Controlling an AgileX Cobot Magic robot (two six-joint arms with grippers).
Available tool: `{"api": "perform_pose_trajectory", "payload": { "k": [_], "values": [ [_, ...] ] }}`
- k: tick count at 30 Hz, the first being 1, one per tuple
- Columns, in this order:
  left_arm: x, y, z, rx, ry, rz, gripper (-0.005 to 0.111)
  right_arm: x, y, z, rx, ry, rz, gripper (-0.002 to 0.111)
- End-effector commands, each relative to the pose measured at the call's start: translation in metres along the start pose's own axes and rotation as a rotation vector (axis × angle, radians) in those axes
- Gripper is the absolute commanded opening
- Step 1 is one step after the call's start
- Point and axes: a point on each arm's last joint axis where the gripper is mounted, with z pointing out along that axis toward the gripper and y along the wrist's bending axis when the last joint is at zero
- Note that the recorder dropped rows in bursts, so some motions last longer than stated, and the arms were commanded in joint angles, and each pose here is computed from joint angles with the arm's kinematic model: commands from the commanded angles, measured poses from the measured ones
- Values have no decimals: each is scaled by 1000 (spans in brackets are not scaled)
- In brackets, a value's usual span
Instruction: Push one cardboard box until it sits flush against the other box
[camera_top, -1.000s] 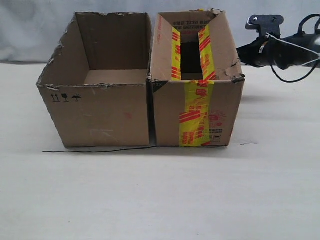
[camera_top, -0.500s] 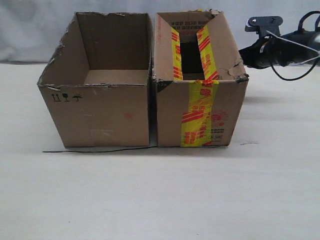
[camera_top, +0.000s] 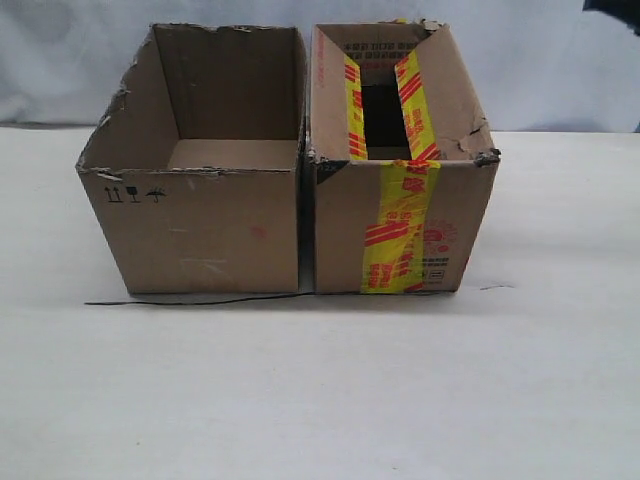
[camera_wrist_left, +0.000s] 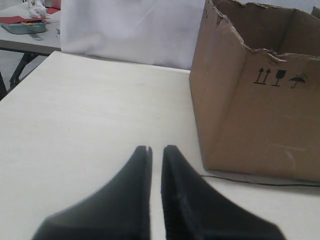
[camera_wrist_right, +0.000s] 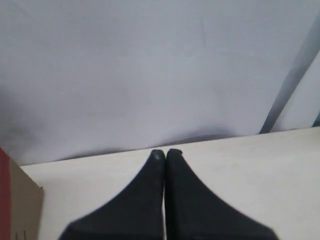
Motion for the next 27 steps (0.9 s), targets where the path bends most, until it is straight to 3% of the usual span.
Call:
{"api": "perform_pose_trajectory", "payload": {
  "k": [1, 9, 15, 23, 27],
  "values": [
    [-1, 0, 0, 1, -22, 1, 0, 5, -2, -68, -37, -136, -4, 0],
    [-1, 0, 0, 1, -22, 1, 0, 80, -7, -183, -118, -349, 69, 0],
    [-1, 0, 0, 1, -22, 1, 0, 152, -13, -238, -125, -415, 70, 0],
    [-1, 0, 0, 1, -22, 1, 0, 234, -18, -267, -136, -528, 92, 0],
    [-1, 0, 0, 1, -22, 1, 0, 256, -20, -269, -144, -580, 123, 0]
  ]
}}
